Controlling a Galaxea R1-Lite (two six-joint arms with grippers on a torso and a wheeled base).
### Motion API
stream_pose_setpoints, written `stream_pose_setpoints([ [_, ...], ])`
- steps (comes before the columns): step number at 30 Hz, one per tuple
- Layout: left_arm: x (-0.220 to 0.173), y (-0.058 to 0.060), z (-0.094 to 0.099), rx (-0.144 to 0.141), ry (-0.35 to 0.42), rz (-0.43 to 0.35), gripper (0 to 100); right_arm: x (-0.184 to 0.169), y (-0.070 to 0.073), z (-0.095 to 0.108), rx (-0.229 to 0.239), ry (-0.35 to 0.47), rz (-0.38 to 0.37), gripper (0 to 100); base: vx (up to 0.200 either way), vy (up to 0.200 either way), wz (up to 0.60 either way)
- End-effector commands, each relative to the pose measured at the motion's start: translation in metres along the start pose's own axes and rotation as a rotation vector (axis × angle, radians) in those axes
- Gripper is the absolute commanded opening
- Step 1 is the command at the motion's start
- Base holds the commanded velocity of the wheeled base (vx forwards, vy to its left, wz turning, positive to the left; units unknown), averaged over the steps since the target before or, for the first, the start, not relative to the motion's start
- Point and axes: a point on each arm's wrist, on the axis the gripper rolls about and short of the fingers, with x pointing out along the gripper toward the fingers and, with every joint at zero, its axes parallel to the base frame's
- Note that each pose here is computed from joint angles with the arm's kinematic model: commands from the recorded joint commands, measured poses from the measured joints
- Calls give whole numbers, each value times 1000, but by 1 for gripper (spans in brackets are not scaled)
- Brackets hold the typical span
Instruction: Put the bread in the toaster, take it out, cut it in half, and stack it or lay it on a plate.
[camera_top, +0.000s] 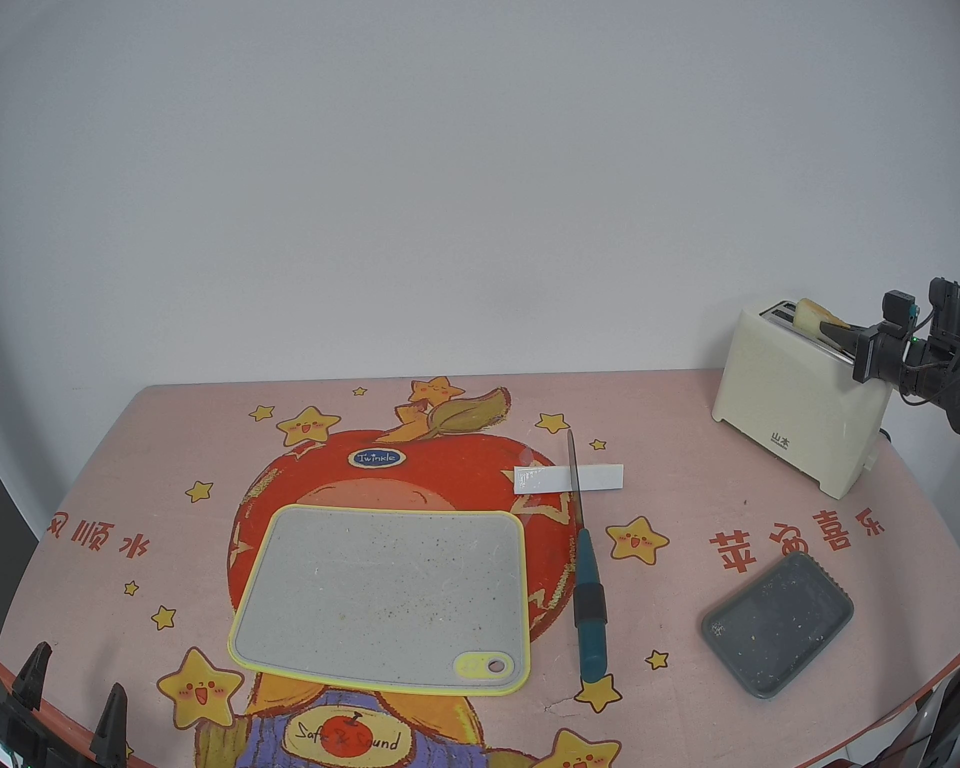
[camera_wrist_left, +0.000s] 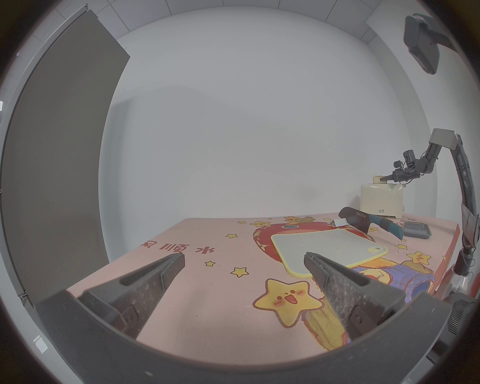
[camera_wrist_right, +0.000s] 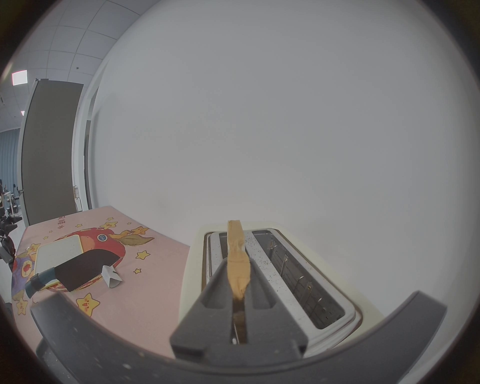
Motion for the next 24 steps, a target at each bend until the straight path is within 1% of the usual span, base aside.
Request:
stream_pose_setpoints([
  [1, 0, 0, -5, 0, 5, 1, 100, 0, 1, 10, -15, -24, 3, 0, 0, 0, 0],
  [17, 0, 0, -5, 0, 5, 1, 100, -10, 2, 45, -71, -113, -7, 0, 0, 0, 0],
  [20, 0, 0, -5, 0, 5, -1, 100, -12, 4, 49, -59, -123, -5, 0, 0, 0, 0],
  [22, 0, 0, -5, 0, 5, 1, 100, -12, 10, 56, -45, -140, 10, 0, 0, 0, 0],
  [23, 0, 0, -5, 0, 5, 1, 100, -12, 10, 56, -43, -141, 10, 0, 0, 0, 0],
  [24, 0, 0, -5, 0, 5, -1, 100, -12, 14, 61, -21, -153, 20, 0, 0, 0, 0],
])
